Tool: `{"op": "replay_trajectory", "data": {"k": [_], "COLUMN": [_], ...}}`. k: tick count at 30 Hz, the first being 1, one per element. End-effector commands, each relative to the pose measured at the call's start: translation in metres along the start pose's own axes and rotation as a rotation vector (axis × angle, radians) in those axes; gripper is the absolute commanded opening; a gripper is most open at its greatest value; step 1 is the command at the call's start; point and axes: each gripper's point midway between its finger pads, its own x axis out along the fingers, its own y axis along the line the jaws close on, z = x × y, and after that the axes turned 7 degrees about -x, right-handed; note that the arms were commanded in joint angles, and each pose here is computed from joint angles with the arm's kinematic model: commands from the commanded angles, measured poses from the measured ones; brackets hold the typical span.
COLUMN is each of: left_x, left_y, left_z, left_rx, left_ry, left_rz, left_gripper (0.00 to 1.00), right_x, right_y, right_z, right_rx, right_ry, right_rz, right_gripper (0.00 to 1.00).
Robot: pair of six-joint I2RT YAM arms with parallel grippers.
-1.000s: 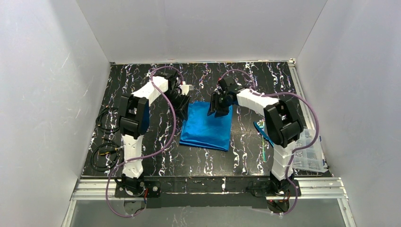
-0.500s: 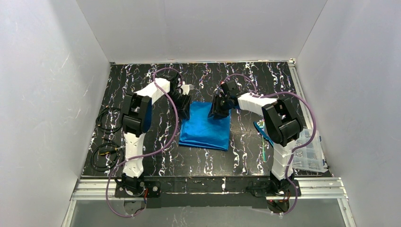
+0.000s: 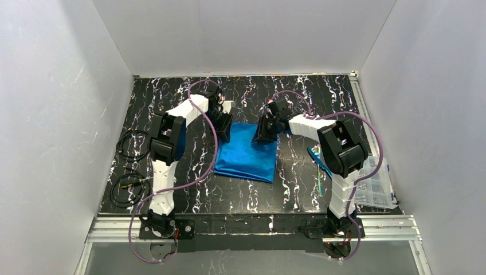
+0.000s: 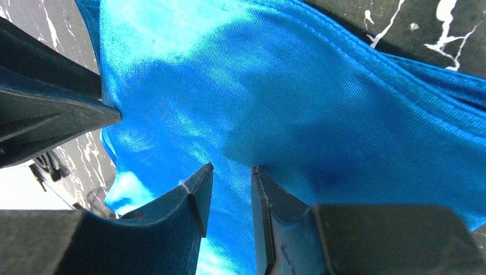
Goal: Fold the napkin into a case and place the utensils inside
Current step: Pick up the top corner of the square folded napkin from the center of the board.
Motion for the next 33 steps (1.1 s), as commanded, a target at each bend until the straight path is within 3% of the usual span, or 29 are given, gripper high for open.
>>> {"op": "replay_trajectory", "data": {"k": [1, 11, 19, 27, 33], "left_x": [-0.031, -0.017, -0.041, -0.055, -0.057], "left_y": [-0.004, -0.023, -0.041, -0.052, -0.072], "left_z": [0.025, 0.027, 0.039, 0.025, 0.012], "left_rx": [0.091, 0.025, 0.067, 0.09, 0.161], "left_ry": [-0.132, -0.103, -0.18, -0.183, -0.166], "left_rz": [0.06, -0.067, -0.101, -0.146, -0.206], "left_gripper": [0.32, 0.31, 0.19, 0.18, 0.1], "right_x": [0.003, 0.002, 0.003, 0.005, 0.005], "right_y": [-0.021, -0.021, -0.021, -0.023, -0.022], "right_z": [-0.028, -0.032, -0.033, -0.037, -0.038], "right_rx": [0.011, 0.014, 0.023, 0.029, 0.04], "right_ry": [0.068, 0.077, 0.082, 0.088, 0.085], "right_rz": [-0.065, -0.062, -0.058, -0.06, -0.053], "right_gripper": [0.39, 0.37, 0.35, 0.34, 0.35]}}
